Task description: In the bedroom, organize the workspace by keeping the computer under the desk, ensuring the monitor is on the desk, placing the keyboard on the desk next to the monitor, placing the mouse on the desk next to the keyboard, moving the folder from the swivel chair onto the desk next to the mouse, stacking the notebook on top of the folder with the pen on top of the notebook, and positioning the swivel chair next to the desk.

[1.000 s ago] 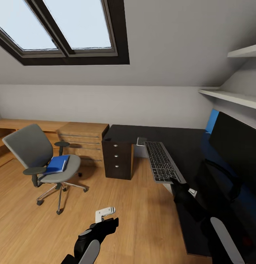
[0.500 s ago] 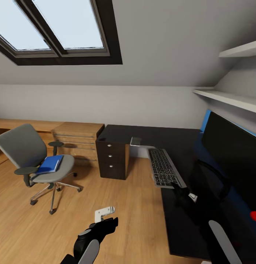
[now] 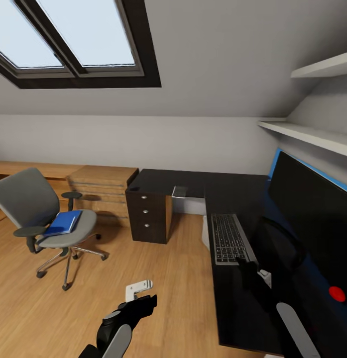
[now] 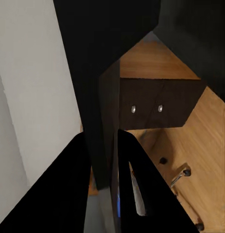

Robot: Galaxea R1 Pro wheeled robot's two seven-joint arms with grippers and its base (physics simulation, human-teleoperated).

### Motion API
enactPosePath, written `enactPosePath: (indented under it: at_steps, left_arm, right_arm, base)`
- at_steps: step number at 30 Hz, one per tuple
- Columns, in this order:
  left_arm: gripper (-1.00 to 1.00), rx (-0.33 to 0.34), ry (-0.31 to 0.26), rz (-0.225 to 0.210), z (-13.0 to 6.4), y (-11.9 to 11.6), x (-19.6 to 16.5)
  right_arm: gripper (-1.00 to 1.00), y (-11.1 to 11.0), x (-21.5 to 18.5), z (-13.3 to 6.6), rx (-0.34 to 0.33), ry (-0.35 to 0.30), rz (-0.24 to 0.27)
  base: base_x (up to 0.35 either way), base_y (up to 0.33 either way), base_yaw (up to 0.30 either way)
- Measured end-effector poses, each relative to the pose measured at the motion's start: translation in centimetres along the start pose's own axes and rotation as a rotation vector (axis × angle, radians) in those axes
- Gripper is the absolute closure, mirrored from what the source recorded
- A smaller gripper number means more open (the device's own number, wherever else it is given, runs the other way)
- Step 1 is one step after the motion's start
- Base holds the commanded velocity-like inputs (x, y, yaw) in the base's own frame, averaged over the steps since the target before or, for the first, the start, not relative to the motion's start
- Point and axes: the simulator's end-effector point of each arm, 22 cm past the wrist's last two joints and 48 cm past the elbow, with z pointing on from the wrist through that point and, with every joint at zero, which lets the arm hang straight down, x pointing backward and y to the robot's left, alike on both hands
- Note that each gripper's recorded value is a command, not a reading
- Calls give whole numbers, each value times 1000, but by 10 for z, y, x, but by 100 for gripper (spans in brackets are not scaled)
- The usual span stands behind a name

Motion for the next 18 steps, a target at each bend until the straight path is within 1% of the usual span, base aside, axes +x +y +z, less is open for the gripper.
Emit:
enactPosePath:
  at_steps: [5, 12, 15, 18]
  left_arm:
    - [-100, -3, -3, 0, 0, 1, -1]
    - [-100, -4, -3, 1, 0, 2, -1]
    - [-100, -7, -4, 0, 0, 3, -1]
    - [-100, -6, -4, 0, 0, 3, -1]
  right_arm:
    - [100, -11, 0, 0, 23, 1, 9]
    - [100, -14, -2, 0, 30, -2, 9]
    - [100, -14, -5, 0, 31, -4, 5]
    - [100, -15, -6, -1, 33, -5, 2]
  base:
    - [0, -200, 0]
    - [0, -47, 0]
    - [0, -161, 0]
    - [0, -78, 0]
